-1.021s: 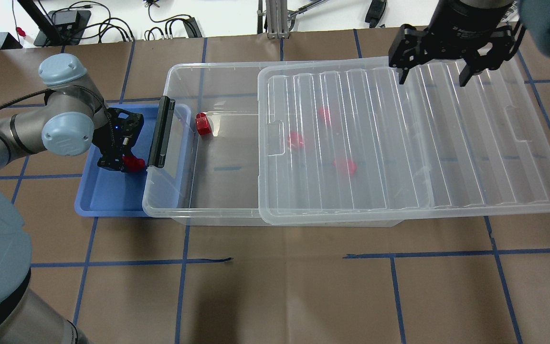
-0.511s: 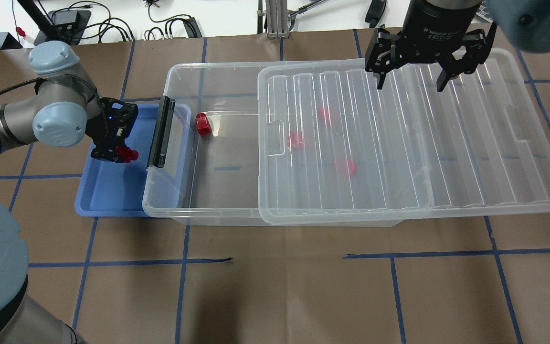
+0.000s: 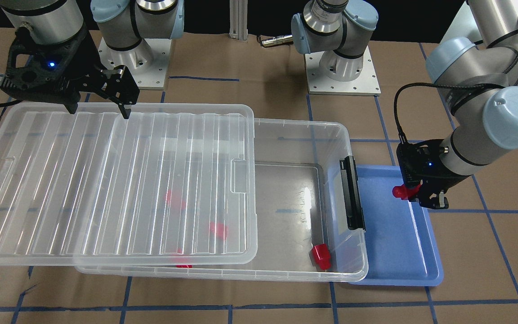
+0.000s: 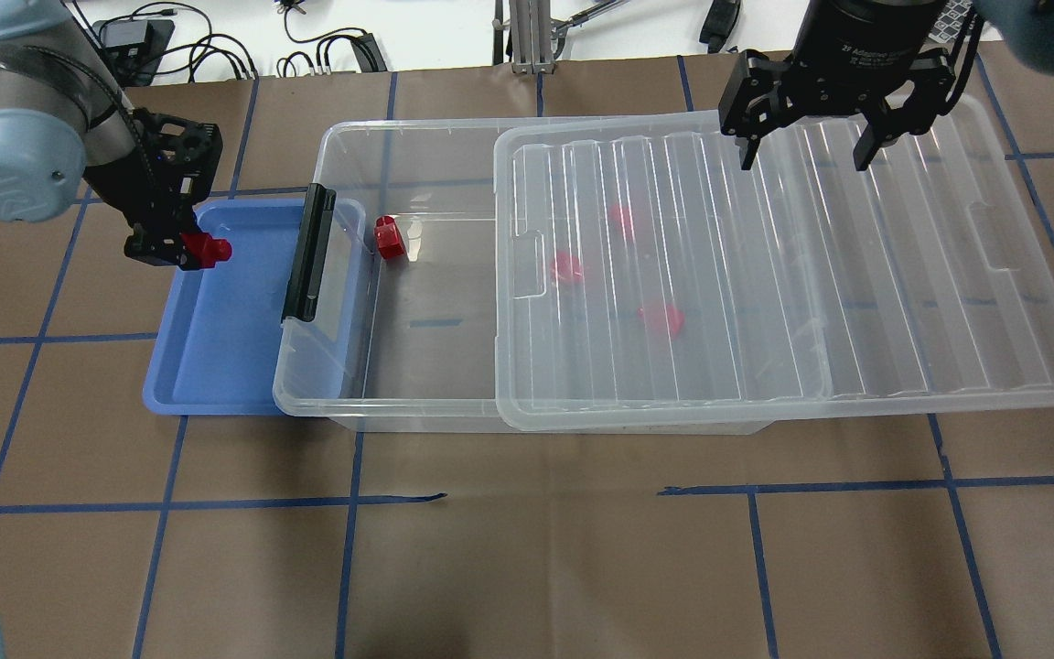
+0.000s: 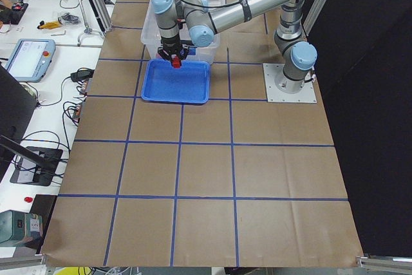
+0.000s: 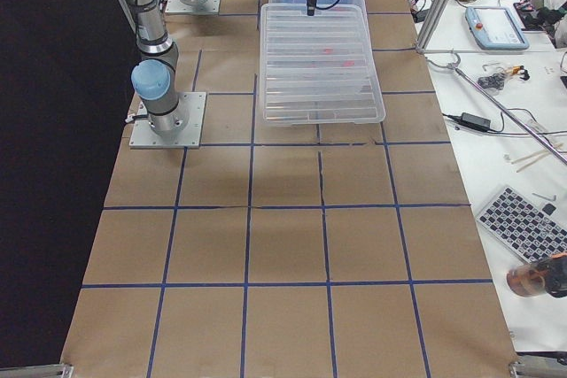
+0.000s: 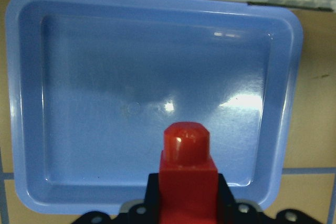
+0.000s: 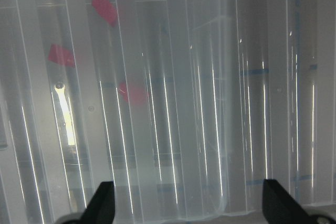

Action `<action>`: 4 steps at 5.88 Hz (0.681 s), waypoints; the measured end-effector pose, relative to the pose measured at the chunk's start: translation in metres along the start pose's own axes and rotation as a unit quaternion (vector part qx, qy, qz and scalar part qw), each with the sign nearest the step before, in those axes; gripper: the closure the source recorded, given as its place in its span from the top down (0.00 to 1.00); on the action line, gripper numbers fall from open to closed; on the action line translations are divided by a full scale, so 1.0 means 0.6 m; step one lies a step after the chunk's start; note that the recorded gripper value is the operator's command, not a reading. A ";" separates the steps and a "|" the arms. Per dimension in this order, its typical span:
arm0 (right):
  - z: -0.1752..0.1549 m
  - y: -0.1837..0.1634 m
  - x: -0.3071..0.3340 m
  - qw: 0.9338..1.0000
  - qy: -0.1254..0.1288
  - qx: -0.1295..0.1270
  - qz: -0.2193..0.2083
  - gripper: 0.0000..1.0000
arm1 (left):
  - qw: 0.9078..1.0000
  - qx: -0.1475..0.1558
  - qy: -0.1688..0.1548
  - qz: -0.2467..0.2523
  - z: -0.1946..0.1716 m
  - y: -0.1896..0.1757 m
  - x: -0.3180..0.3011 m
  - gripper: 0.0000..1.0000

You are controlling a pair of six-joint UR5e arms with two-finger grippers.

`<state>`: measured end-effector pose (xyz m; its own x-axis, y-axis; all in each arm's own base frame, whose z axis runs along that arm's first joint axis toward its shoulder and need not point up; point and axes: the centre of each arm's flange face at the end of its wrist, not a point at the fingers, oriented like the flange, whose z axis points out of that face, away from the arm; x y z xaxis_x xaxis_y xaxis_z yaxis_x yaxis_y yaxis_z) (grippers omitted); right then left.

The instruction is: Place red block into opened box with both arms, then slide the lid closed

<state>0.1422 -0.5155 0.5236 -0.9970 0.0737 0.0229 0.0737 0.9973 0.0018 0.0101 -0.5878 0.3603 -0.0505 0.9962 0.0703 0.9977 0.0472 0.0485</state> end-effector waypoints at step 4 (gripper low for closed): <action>0.001 -0.003 0.022 1.000 0.000 -0.008 -0.003 1.00 | 0.998 0.046 0.001 -0.049 -0.070 -0.258 0.020 0.00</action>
<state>0.1292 -0.5164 0.5231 -0.9975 0.0675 0.0223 0.0679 0.9975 0.0172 -0.1471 -0.5861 0.3956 -0.1478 0.9864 0.0723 0.9879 0.1507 -0.0361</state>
